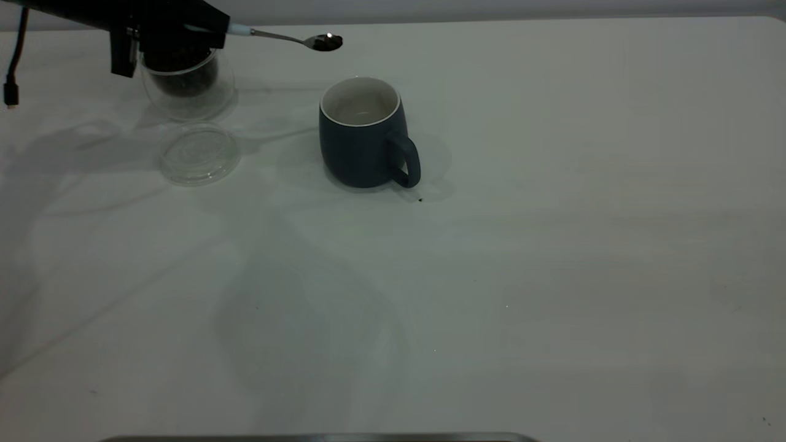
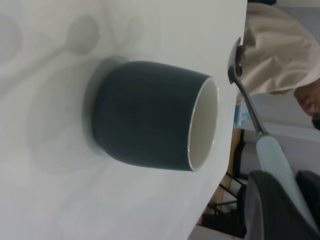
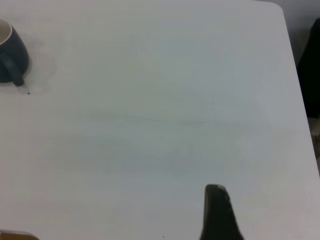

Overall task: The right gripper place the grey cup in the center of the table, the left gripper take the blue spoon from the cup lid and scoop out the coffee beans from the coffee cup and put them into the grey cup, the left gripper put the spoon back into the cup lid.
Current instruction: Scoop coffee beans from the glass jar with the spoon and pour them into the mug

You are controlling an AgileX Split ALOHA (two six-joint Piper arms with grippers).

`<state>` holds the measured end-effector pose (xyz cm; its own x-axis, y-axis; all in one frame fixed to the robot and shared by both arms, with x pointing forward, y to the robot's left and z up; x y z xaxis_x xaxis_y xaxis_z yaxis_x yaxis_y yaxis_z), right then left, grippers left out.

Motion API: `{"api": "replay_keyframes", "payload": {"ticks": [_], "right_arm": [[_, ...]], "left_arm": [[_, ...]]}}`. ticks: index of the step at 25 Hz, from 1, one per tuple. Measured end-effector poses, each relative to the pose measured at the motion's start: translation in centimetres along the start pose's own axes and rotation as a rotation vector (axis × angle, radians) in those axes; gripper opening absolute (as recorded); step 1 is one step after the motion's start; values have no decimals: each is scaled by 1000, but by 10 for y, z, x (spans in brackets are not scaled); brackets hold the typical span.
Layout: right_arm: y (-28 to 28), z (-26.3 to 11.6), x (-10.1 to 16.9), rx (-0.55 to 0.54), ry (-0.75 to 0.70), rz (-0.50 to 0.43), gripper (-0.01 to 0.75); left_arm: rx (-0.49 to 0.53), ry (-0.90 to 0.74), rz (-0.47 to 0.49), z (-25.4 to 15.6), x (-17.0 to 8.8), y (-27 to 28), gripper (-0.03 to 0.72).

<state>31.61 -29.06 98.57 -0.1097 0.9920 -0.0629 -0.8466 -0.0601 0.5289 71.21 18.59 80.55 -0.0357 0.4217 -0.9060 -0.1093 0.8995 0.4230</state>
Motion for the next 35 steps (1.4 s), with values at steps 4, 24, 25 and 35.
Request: {"api": "replay_keyframes", "payload": {"ticks": [4,24,25,35], "right_arm": [[0,0,0,0,0,0,457],[0,0,0,0,0,0,457],[0,0,0,0,0,0,457],[0,0,0,0,0,0,457]], "left_arm": [[22,-8,3,-4,-3,-8,130],[178,-132,128,-33,12,-26,130],[182,-157,129,-33,13,-26,130],[187,-457,87,-31,9,-27,130]]}}
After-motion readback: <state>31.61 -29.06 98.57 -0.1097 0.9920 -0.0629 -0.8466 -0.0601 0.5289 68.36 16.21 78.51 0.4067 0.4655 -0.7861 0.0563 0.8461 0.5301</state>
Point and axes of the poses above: a point on each arm's last joint axis where the gripper is mounted, y pointing back along that axis away from the gripper, x along the wrist's bending axis when the last joint is at zero, z = x × y, the point moved 10 cm from there along -y, pointing out along that axis toward the gripper, and after that the axes turned 2 degrees about y, right-handed, at the moved point
